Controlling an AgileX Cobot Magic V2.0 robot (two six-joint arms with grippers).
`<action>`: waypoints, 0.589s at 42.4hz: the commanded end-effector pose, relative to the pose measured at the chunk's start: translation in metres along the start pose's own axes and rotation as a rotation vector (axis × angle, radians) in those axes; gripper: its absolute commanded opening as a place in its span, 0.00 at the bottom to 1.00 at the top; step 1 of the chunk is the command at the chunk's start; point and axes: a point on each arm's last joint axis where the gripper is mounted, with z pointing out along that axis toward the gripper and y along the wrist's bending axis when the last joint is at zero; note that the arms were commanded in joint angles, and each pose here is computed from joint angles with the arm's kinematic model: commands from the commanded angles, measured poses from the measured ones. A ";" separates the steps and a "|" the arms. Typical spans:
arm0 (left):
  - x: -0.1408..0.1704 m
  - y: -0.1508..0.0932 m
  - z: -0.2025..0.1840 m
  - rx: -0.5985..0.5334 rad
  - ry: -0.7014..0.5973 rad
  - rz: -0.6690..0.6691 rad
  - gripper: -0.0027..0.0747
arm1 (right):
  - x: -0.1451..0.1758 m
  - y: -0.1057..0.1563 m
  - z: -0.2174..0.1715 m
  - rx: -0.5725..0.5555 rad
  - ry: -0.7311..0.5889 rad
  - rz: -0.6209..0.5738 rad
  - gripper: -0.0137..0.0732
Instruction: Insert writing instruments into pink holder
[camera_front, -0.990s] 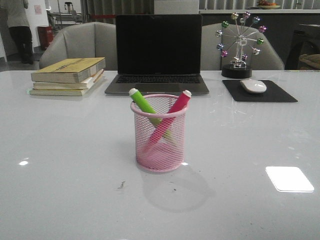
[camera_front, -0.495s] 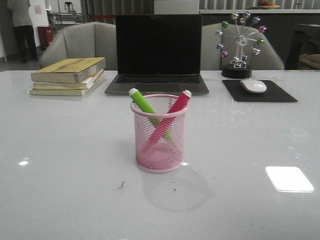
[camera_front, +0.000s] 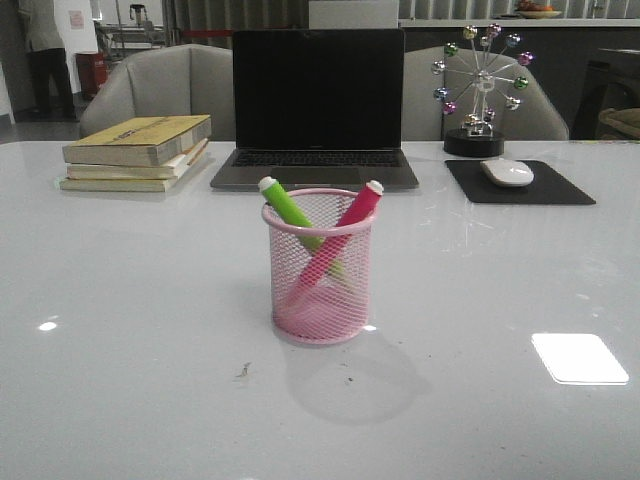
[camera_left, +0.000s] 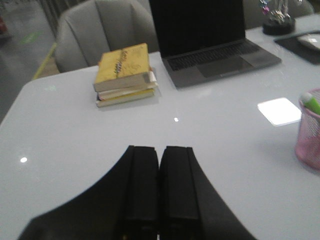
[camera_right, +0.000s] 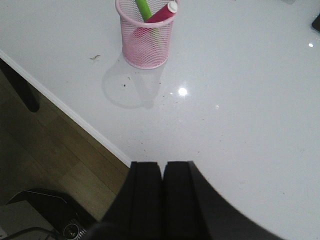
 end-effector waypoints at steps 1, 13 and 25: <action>-0.003 0.003 -0.007 -0.068 -0.189 -0.056 0.15 | -0.012 -0.001 -0.005 0.011 -0.090 -0.011 0.22; 0.041 0.000 -0.006 -0.120 -0.233 -0.179 0.15 | -0.012 -0.001 -0.005 0.011 -0.090 -0.011 0.22; 0.055 -0.002 -0.006 -0.126 -0.300 -0.185 0.15 | -0.012 -0.001 -0.005 0.011 -0.090 -0.011 0.22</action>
